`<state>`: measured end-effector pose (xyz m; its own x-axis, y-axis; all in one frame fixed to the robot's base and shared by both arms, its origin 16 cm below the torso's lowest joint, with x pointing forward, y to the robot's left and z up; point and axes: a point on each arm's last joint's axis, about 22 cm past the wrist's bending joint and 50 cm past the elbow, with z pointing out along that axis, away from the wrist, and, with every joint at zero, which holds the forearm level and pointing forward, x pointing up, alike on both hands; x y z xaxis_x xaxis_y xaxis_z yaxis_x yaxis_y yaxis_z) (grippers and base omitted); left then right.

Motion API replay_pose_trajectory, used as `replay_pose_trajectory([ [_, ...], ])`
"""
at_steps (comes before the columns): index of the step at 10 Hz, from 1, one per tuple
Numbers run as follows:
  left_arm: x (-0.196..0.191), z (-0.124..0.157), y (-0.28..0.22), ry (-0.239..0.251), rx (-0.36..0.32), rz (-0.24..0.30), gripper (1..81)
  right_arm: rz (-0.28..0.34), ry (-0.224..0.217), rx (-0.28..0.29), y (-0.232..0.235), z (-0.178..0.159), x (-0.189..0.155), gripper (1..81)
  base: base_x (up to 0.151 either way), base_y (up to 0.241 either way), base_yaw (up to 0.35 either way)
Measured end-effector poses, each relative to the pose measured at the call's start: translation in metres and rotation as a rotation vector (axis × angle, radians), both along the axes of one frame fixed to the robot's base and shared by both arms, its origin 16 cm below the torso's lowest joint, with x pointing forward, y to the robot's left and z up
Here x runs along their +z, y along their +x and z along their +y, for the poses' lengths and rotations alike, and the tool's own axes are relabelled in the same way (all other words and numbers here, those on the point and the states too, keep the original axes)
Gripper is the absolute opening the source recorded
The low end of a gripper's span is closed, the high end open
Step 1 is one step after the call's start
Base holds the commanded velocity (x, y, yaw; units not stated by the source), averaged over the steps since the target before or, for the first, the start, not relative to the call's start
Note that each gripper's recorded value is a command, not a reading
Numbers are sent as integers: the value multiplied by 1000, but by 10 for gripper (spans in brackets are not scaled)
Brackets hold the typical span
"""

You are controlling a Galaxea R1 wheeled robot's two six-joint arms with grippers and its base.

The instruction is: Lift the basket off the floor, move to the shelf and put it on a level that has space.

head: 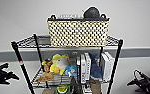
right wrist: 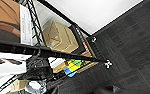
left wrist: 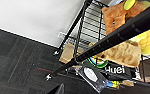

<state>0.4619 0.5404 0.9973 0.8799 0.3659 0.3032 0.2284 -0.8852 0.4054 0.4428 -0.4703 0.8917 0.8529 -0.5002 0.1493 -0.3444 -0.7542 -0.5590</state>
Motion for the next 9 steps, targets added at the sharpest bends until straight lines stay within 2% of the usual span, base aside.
replay_pose_trajectory([
  [2, -56, -14, -15, -1, -24, 53, 811, 44, 8, 4, -17, 13, -41, 811, 0, 0, 0],
  [4, -110, -36, -32, -9, -59, 101, 811, 71, 29, 32, -37, 38, -77, 811, 0, 0, 0],
  [9, -228, -125, -87, -85, -186, 198, 811, 134, 66, 99, -107, 93, -157, 811, 0, 0, 0],
])
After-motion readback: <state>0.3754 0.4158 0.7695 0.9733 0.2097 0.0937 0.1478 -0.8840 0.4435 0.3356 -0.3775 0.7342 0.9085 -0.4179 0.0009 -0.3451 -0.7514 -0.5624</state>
